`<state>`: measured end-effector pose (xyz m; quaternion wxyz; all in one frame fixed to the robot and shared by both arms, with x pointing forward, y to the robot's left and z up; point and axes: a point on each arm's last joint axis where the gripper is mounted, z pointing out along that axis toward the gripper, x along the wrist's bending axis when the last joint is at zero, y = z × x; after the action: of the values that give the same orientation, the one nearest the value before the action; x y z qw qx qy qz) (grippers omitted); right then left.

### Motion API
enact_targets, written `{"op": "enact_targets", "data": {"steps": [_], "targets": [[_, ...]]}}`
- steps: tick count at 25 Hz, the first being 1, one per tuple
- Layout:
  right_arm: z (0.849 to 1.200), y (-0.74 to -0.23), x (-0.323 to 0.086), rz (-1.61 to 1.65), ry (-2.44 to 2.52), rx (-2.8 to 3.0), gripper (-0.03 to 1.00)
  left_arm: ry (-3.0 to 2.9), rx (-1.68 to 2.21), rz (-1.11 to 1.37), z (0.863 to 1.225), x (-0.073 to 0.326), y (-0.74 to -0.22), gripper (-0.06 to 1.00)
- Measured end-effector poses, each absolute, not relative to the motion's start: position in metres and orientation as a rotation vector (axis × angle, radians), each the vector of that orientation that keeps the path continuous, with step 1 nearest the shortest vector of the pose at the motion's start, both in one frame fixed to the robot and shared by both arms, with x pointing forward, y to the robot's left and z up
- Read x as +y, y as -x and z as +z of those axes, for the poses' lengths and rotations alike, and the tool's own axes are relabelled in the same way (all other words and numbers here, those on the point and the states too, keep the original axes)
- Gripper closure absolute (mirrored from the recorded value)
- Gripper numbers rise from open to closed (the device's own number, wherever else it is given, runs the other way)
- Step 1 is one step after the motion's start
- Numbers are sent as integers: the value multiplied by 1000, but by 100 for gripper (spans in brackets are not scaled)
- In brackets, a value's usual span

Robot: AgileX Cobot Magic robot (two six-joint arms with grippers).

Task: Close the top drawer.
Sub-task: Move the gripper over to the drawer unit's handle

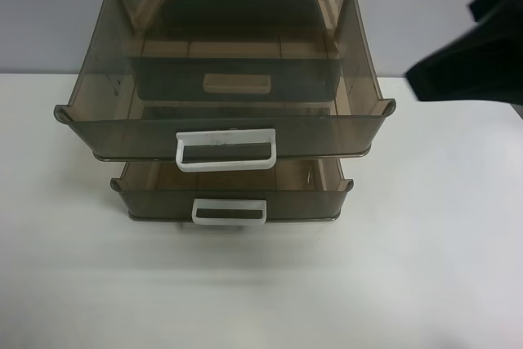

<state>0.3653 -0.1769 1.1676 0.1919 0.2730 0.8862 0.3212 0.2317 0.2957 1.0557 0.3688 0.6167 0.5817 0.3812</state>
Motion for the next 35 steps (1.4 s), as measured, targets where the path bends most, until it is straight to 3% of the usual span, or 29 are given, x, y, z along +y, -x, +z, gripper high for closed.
{"op": "enact_targets", "data": {"steps": [7, 14, 27, 35], "targets": [[1155, -361, -73, 732, -400, 2664, -2, -1583, 1493, 979, 1056, 296, -232, -5], [1113, -334, -7, 558, -180, 2806, -2, -1583, 1493, 979, 1056, 296, -232, -5], [1030, -330, 38, 180, -165, 2877, -2, -1583, 1494, 980, 1056, 296, -232, -5], [1027, -341, 39, 136, -183, 2748, -2, -1583, 1493, 979, 1056, 296, -232, -5]]}}
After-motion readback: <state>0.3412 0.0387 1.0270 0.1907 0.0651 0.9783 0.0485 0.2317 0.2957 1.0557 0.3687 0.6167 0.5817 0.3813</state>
